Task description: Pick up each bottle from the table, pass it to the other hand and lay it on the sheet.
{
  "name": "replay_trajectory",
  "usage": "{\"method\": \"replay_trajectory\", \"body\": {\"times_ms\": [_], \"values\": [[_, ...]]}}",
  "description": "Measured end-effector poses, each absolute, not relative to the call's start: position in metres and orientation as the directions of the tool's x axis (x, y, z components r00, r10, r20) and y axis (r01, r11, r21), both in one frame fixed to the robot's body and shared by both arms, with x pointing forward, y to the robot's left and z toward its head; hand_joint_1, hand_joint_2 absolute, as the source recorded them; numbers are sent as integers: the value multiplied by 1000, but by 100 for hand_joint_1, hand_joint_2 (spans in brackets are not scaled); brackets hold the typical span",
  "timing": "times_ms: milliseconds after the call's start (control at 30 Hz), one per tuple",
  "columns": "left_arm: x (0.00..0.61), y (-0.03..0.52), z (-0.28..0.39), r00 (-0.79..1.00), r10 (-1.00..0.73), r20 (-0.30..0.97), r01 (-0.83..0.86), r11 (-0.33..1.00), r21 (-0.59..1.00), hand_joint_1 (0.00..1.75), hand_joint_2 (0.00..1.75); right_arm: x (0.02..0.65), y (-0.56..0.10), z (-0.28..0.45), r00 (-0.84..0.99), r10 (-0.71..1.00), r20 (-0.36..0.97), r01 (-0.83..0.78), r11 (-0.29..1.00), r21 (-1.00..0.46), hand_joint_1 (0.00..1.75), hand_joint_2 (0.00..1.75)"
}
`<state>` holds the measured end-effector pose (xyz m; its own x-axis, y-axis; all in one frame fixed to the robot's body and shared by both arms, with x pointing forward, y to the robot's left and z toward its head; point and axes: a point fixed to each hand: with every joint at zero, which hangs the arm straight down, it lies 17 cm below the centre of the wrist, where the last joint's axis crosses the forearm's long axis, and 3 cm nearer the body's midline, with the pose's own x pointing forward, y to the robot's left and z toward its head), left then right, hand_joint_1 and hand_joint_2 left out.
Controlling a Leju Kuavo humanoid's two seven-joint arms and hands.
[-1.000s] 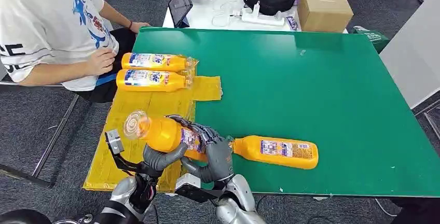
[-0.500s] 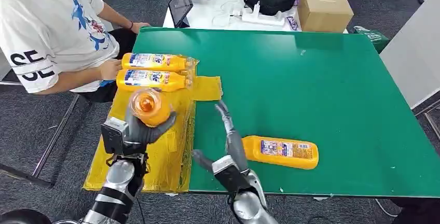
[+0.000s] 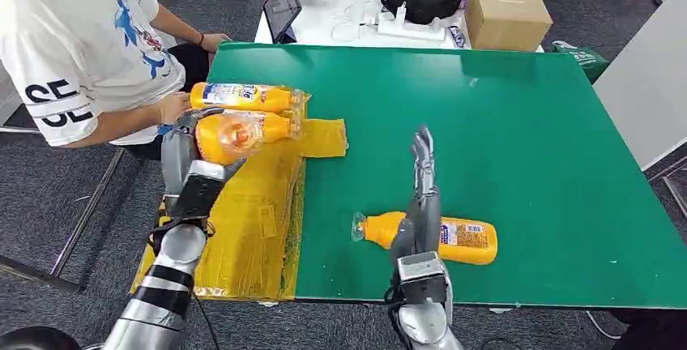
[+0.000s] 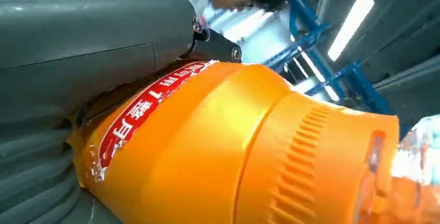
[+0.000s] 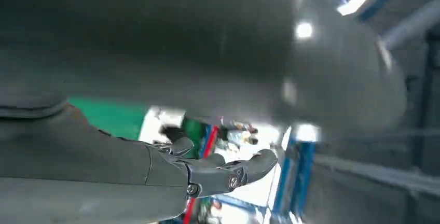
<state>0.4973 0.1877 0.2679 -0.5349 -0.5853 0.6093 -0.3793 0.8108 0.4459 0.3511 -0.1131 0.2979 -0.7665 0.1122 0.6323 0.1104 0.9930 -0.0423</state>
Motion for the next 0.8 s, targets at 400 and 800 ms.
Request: {"method": "replay_trajectory", "body": {"times_ms": [400, 800], "values": [[547, 160, 160, -382, -905, 188, -217, 285, 934, 175, 175, 342, -148, 327, -795, 152, 587, 222, 974, 48, 0, 0], [555, 191, 60, -420, -908, 9, 117, -44, 992, 175, 175, 347, -150, 320, -786, 99, 610, 170, 984, 60, 0, 0]]}}
